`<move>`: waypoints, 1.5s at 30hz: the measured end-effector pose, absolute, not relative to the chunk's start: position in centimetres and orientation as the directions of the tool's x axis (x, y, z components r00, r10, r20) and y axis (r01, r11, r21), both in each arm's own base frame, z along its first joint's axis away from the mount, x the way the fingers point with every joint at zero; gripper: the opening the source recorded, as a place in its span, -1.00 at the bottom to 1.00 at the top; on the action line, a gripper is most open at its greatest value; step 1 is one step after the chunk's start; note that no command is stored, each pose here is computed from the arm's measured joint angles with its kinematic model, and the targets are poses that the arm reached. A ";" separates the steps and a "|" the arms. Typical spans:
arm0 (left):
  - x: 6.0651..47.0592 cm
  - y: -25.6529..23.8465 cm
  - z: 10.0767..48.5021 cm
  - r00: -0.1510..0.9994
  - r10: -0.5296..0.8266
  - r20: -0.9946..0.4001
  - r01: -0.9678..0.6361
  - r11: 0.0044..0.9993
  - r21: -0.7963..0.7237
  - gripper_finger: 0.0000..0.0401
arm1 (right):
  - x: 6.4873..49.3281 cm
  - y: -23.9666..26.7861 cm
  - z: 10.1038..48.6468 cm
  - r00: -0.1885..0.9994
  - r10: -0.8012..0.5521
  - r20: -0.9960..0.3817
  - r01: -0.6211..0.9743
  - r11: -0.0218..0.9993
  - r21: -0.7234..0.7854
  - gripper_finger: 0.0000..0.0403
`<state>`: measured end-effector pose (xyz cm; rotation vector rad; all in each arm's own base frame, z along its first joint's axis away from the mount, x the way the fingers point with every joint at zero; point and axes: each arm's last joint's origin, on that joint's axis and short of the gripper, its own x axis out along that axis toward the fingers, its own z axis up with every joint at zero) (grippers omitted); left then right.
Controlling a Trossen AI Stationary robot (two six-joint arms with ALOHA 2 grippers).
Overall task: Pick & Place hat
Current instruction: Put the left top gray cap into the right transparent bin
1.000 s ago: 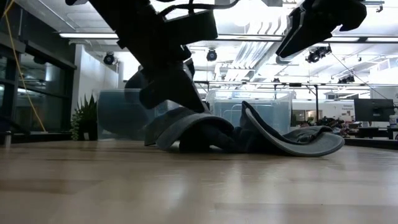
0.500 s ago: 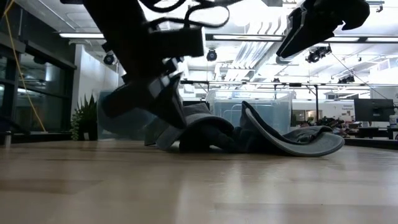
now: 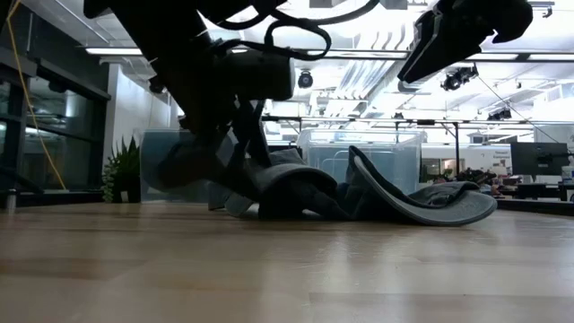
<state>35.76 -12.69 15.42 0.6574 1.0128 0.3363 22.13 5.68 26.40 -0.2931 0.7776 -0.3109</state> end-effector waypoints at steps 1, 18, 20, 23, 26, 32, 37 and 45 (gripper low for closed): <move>35.8 -12.6 15.5 0.503 0.570 -0.650 0.009 0.748 0.663 0.39 | 22.1 5.7 26.4 0.672 -0.378 -0.637 0.165 0.915 -0.369 -0.04; 36.7 -12.4 16.1 0.555 0.618 -0.558 -0.160 0.737 0.657 0.50 | 22.1 5.7 26.4 0.672 -0.381 -0.635 0.170 0.914 -0.369 -0.04; 36.8 -12.2 16.0 0.548 0.634 -0.546 -0.172 0.724 0.668 0.50 | 22.1 5.7 26.4 0.672 -0.383 -0.635 0.170 0.913 -0.370 -0.04; 37.4 -11.5 14.6 0.526 0.643 -0.557 -0.172 0.722 0.671 0.50 | 22.1 5.7 26.4 0.672 -0.383 -0.634 0.170 0.913 -0.371 -0.04; 37.7 -10.9 13.8 0.510 0.655 -0.558 -0.180 0.716 0.675 0.50 | 22.1 5.7 26.4 0.671 -0.385 -0.633 0.171 0.912 -0.373 -0.04; 37.8 -10.9 13.4 0.501 0.696 -0.515 -0.208 0.674 0.709 0.50 | 22.2 5.7 26.3 0.669 -0.386 -0.635 0.169 0.911 -0.376 -0.04; 37.7 -10.7 13.8 0.489 0.741 -0.461 -0.223 0.617 0.755 0.50 | 22.2 5.7 26.3 0.669 -0.386 -0.635 0.168 0.911 -0.378 -0.04; 38.5 -11.6 16.3 0.482 0.758 -0.439 -0.179 0.576 0.798 0.50 | 22.2 5.7 26.3 0.669 -0.386 -0.635 0.168 0.911 -0.377 -0.04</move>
